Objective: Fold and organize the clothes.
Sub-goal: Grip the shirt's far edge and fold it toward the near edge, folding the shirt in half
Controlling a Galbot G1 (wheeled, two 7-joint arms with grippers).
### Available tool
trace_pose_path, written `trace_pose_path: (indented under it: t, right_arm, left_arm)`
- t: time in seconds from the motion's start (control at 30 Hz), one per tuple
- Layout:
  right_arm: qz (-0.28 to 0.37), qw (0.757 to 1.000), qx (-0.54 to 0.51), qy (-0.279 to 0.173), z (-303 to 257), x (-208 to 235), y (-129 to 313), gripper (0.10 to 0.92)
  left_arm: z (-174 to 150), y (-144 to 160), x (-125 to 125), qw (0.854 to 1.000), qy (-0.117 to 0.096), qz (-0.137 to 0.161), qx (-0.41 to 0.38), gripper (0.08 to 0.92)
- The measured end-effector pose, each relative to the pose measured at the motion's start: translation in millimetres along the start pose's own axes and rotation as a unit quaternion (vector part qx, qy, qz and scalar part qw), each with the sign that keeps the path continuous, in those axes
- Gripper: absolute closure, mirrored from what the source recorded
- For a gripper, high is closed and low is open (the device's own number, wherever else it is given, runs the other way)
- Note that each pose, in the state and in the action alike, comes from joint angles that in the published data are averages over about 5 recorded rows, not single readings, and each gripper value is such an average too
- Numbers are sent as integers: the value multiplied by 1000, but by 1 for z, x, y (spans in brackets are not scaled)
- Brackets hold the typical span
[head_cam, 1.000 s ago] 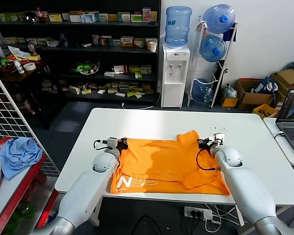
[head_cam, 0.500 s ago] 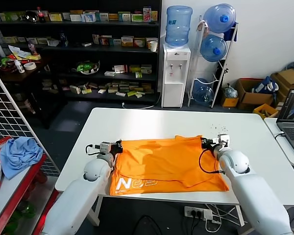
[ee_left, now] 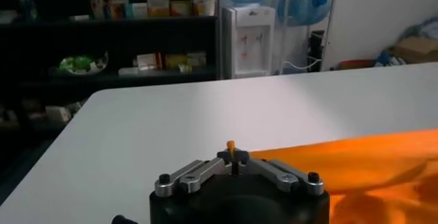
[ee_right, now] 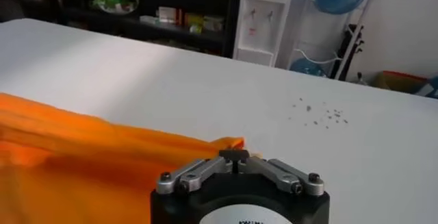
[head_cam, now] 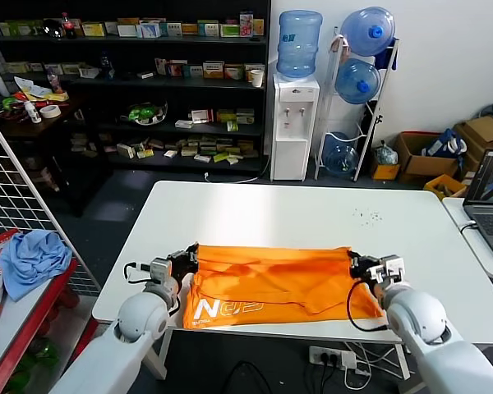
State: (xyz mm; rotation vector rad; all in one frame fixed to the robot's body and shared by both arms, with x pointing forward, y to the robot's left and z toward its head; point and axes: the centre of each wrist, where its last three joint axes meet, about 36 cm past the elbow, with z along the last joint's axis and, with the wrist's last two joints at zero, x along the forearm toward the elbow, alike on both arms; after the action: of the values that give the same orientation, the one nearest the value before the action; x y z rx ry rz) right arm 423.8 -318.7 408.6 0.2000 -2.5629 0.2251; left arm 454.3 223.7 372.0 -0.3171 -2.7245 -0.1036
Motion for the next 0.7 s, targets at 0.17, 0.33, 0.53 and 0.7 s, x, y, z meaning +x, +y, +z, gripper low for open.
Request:
trace_pose_path:
  t: [0.17,0.33,0.53,0.7]
  right_arm:
    - [-3,1000,12,16,20,20,12,898]
    - [-7,999,21,30,35,33,21,898]
    - [-9,999,28,37,43,42,29,797]
    - [-10,999,31,39,44,48,32,642]
  left_arm:
    - [17,-14,26,1000,8,13,1,903]
    - [33,-24,46,1000,13,18,3,903]
    - [44,-29,60,1000,11,19,0,829]
    - [45,-32,68,1000,0,18,-2,682]
